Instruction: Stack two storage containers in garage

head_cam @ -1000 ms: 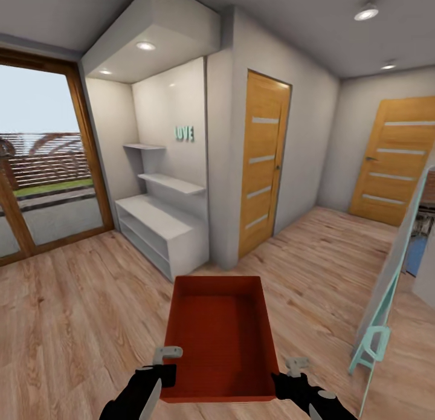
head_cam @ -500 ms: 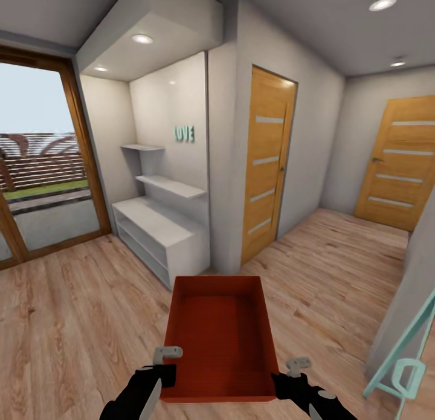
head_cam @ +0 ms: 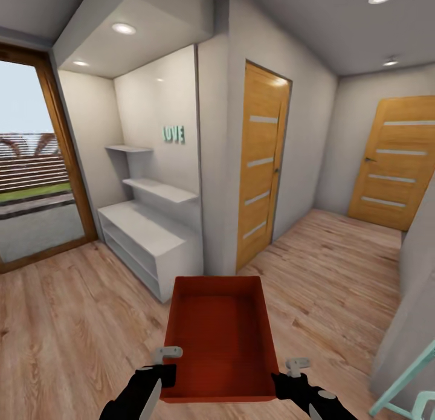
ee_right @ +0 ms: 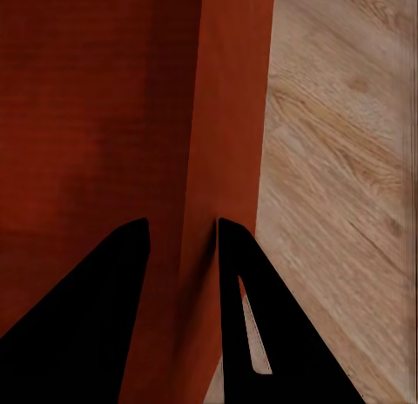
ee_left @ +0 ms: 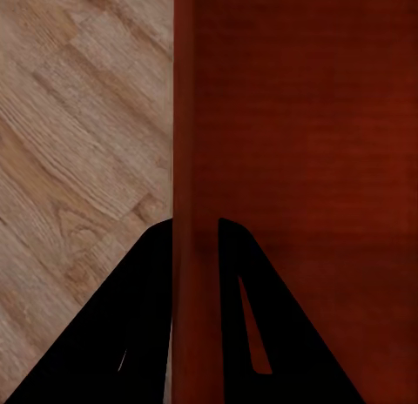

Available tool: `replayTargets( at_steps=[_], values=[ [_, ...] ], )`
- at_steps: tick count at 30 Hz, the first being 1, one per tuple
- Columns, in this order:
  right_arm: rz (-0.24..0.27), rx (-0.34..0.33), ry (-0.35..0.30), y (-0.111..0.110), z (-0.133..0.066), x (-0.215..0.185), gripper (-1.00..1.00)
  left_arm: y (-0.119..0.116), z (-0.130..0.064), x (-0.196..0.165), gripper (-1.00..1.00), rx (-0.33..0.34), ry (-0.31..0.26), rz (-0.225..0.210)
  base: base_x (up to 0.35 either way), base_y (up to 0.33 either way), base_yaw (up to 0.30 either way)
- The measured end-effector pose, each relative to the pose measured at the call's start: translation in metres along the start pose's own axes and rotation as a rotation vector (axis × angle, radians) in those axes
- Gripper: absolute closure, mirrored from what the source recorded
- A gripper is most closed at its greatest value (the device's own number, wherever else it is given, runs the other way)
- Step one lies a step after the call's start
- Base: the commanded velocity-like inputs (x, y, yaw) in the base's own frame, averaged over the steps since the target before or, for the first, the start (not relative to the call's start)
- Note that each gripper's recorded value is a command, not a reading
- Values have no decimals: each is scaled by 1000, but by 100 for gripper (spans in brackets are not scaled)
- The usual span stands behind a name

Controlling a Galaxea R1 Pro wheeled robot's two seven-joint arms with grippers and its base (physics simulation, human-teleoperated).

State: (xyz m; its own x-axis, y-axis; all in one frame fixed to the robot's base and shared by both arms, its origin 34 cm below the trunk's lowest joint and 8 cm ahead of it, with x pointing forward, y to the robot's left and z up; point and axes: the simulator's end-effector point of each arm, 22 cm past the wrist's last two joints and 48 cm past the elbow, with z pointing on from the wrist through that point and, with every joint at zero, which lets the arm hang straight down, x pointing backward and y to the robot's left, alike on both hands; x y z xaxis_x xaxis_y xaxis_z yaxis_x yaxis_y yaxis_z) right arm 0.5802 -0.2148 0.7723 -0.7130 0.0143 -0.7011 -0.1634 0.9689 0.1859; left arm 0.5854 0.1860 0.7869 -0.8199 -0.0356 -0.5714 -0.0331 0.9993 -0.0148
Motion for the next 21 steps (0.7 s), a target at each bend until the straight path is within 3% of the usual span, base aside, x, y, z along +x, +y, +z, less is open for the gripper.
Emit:
replayTargets(
  at_steps=[21],
  values=[
    [0,0,0,0,0,0,100,0,0,0,100,0,0,0,327,100,-275]
  ],
)
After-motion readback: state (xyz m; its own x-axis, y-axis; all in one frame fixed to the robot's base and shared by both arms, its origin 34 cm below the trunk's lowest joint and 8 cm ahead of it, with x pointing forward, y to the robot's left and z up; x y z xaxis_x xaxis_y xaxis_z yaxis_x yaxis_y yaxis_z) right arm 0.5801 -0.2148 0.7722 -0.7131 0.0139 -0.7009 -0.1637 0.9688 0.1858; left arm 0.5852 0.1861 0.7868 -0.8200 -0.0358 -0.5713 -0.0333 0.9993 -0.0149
